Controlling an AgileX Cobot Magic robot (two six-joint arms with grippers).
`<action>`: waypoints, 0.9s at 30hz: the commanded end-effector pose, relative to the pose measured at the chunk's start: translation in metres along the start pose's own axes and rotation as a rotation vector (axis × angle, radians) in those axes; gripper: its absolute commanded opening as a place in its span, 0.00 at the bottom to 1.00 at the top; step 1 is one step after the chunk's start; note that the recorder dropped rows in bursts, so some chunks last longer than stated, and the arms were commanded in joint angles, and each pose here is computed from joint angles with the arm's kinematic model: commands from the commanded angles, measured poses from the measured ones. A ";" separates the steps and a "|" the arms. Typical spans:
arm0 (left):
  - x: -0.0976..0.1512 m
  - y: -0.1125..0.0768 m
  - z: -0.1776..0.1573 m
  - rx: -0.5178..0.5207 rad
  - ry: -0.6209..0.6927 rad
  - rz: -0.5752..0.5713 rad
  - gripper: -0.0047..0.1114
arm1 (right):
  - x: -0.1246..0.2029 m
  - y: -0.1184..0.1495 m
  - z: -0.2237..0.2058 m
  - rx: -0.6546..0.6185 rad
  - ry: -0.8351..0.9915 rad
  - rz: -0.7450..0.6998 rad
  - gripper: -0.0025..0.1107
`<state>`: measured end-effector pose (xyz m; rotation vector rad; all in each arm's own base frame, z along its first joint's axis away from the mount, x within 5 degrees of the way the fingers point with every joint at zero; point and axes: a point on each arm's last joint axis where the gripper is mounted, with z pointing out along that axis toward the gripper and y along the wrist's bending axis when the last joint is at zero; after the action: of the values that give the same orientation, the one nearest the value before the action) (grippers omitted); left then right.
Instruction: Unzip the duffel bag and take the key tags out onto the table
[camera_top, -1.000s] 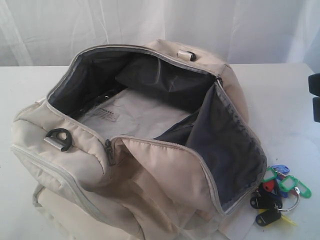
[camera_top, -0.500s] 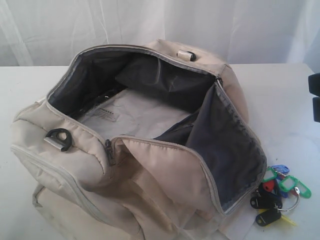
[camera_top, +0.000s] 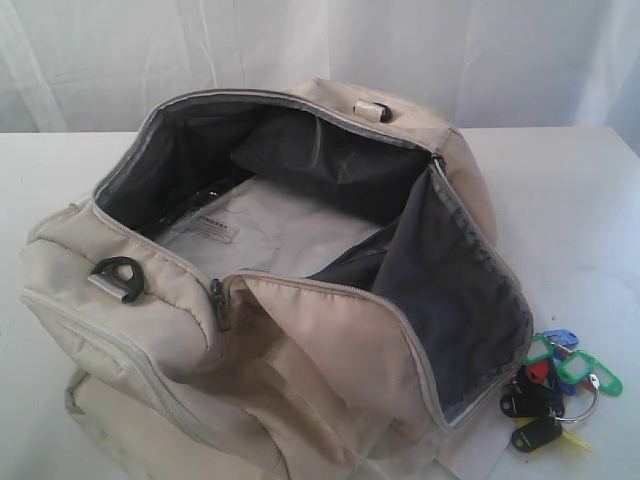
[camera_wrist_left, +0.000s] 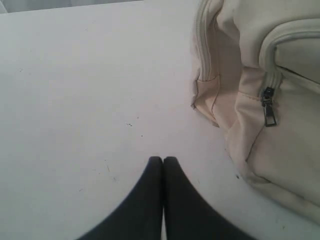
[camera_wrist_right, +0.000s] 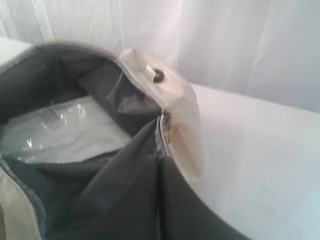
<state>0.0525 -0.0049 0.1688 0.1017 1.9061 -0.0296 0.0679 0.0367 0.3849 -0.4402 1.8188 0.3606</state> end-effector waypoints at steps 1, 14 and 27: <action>0.000 0.000 0.000 -0.004 -0.007 -0.009 0.04 | 0.017 -0.001 -0.035 0.004 -0.106 0.023 0.02; 0.000 0.000 0.000 -0.004 -0.007 -0.005 0.04 | 0.127 -0.003 0.017 -0.007 -0.126 0.028 0.02; 0.000 0.000 0.000 -0.004 -0.007 -0.005 0.04 | 0.194 -0.006 0.034 0.023 -0.109 0.040 0.02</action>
<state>0.0525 -0.0049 0.1689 0.1016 1.9054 -0.0296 0.0479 0.0258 0.1857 -0.3912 1.7762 0.3948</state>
